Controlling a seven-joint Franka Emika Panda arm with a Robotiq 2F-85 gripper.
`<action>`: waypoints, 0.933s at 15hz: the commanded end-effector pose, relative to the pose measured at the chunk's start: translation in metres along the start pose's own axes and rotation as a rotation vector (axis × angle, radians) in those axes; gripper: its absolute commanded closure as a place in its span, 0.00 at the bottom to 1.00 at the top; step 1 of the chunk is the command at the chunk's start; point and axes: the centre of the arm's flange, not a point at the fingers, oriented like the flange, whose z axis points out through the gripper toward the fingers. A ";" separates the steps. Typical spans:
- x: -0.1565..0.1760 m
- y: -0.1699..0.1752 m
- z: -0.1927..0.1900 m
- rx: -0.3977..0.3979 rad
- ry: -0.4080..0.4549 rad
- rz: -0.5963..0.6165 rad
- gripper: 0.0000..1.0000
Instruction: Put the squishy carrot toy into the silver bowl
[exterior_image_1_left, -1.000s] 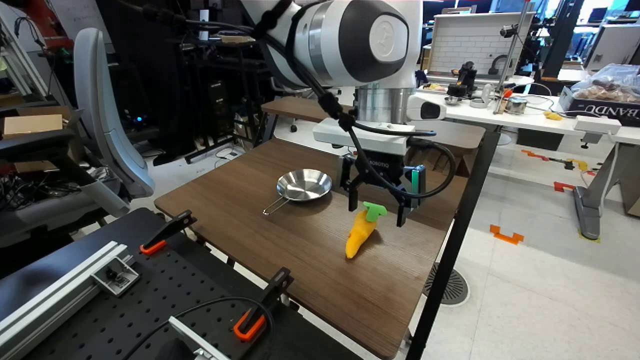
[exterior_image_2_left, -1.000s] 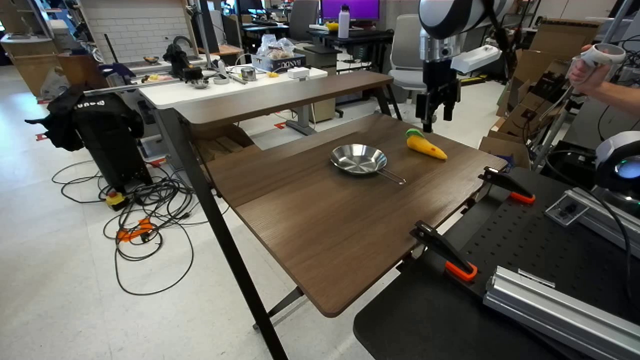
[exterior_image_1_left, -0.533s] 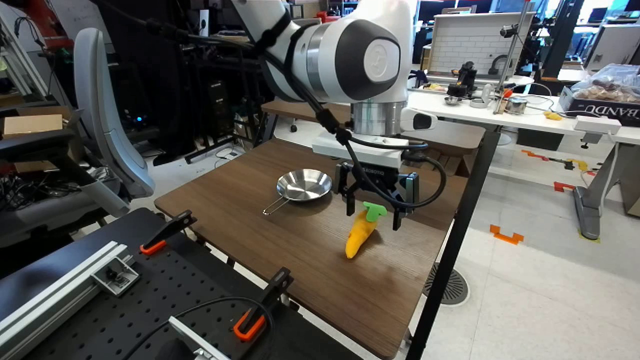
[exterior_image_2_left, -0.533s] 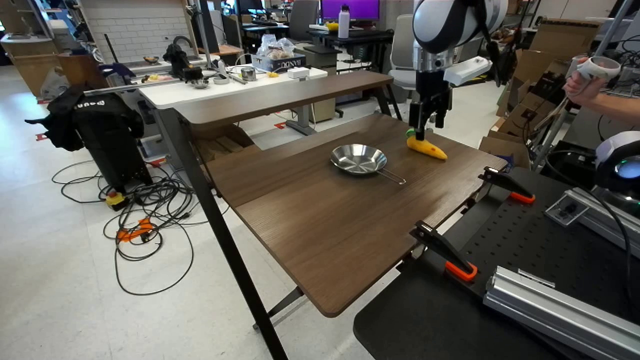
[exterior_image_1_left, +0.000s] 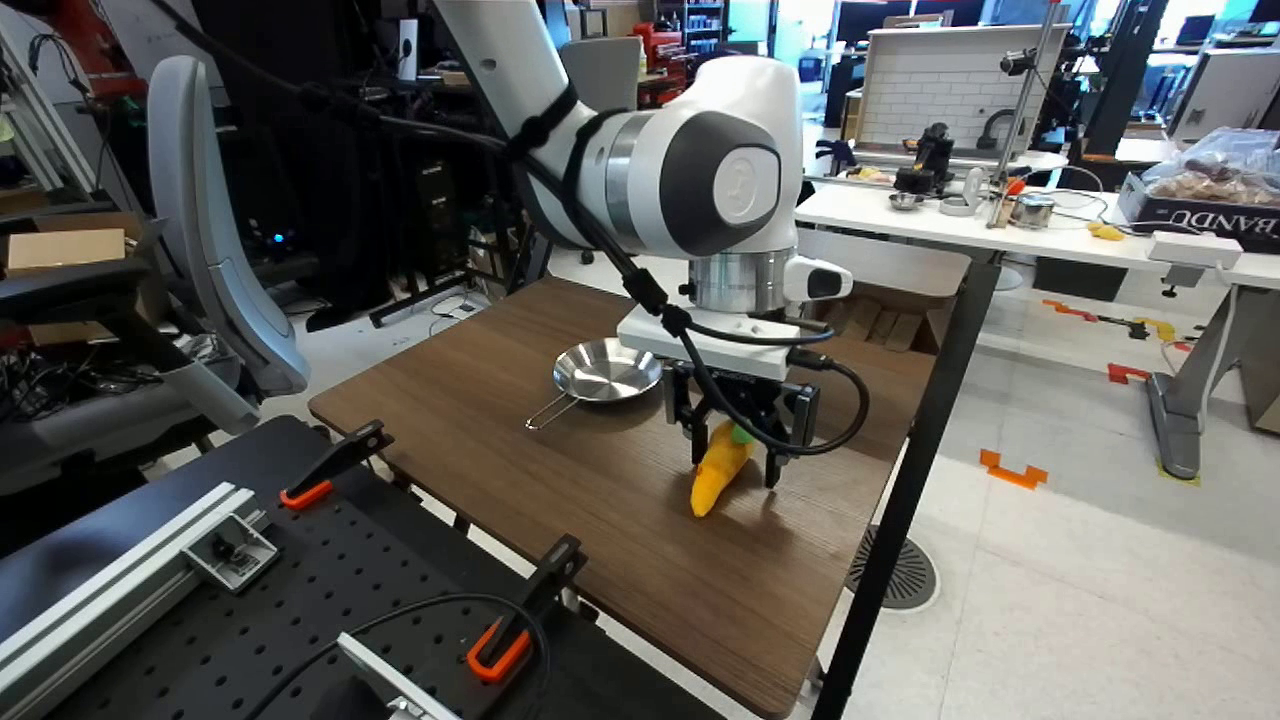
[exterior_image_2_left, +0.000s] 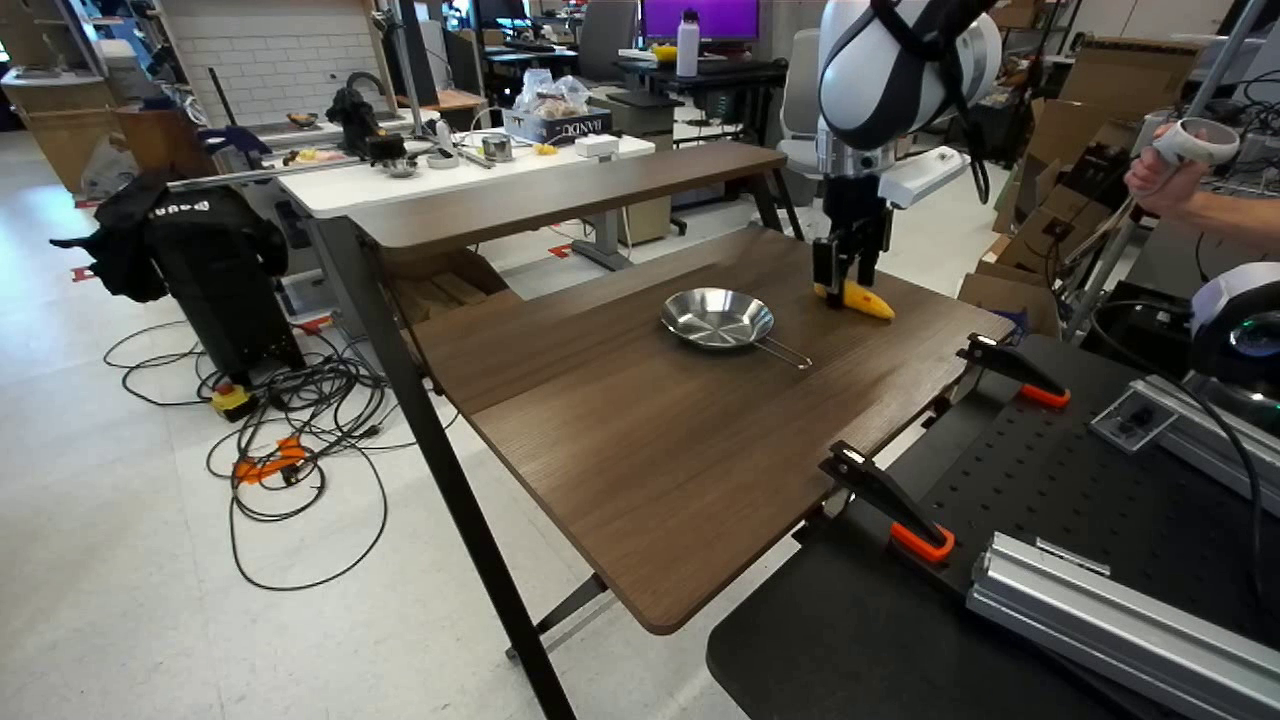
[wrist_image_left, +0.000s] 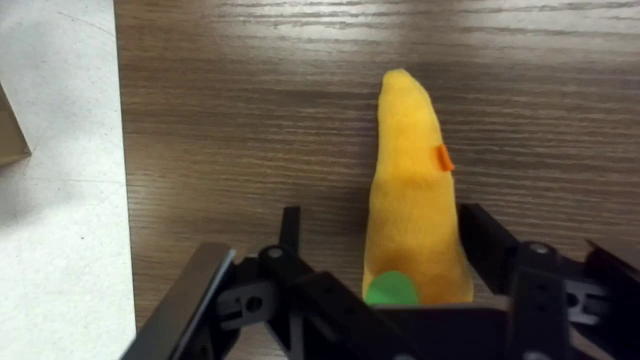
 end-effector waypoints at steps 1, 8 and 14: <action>0.010 -0.003 0.008 -0.019 0.032 -0.033 0.51; 0.013 -0.011 -0.002 -0.024 0.042 -0.045 1.00; 0.019 -0.022 -0.024 -0.029 0.068 -0.061 0.97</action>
